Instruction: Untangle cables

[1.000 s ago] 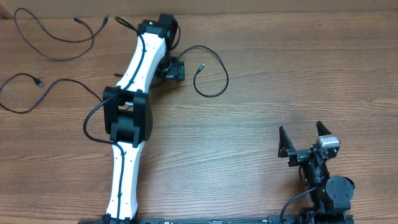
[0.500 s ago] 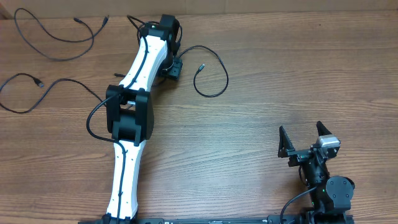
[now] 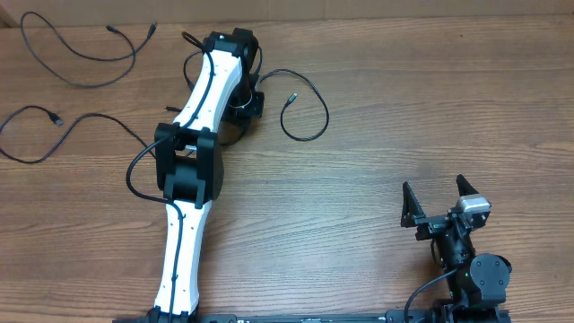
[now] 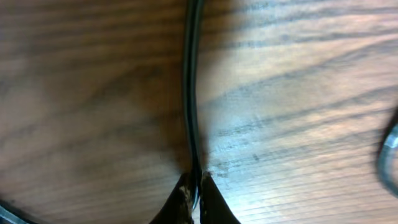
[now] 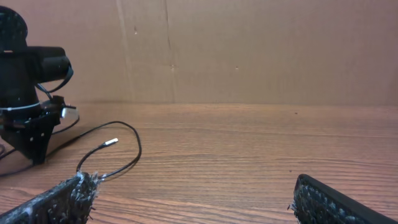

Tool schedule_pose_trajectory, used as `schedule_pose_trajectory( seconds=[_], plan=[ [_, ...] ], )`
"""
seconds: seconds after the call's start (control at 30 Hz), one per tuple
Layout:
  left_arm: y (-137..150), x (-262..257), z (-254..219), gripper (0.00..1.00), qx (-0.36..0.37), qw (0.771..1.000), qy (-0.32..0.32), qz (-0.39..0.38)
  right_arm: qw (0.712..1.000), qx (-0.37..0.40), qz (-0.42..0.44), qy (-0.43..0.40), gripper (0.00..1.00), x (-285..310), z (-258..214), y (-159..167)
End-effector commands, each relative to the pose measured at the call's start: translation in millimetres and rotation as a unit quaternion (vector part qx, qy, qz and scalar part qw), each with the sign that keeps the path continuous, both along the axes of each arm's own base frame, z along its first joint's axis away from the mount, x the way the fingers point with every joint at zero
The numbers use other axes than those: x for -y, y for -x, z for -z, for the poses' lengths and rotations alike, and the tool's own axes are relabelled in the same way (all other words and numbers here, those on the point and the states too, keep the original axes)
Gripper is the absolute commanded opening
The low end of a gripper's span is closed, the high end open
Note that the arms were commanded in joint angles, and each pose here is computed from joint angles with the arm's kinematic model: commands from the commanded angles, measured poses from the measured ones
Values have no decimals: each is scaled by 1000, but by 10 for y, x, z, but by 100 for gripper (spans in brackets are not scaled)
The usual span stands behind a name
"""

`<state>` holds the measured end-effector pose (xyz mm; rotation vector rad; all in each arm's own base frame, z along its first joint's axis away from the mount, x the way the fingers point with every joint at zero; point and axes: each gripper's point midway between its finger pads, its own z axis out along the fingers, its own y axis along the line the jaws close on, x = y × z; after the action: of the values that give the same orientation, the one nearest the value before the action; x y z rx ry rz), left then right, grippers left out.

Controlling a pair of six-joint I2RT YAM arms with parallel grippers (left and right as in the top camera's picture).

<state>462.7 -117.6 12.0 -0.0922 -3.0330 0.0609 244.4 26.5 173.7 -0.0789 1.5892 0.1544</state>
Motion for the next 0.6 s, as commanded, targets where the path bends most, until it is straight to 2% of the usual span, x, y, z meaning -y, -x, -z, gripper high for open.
schedule_pose_trajectory(
  seconds=[0.0,0.07,0.17,0.23,0.3,0.43,0.5,0.57],
  plan=[
    [-299,292,-689,4,74,991,89,-67,1000,2,5,4,100,17,20,-4],
    [-370,546,-1113,4,108,979,165,-55,1000,2,5,4,100,17,20,-4],
    [-391,935,-1883,4,166,943,289,-19,1000,2,5,4,100,17,20,-4],
    [-333,1086,-2291,4,198,921,334,6,1000,2,5,4,100,17,20,-4],
    [-259,1163,-2539,4,218,911,350,16,1000,2,5,4,100,17,20,-4],
    [-46,1337,-2772,4,223,905,362,30,1000,2,5,4,100,17,20,-4],
    [48,1436,-2746,4,216,909,354,39,1000,2,5,4,100,17,20,-4],
    [100,1441,-2628,4,208,923,320,36,1000,2,5,4,100,17,20,-4]
  ],
)
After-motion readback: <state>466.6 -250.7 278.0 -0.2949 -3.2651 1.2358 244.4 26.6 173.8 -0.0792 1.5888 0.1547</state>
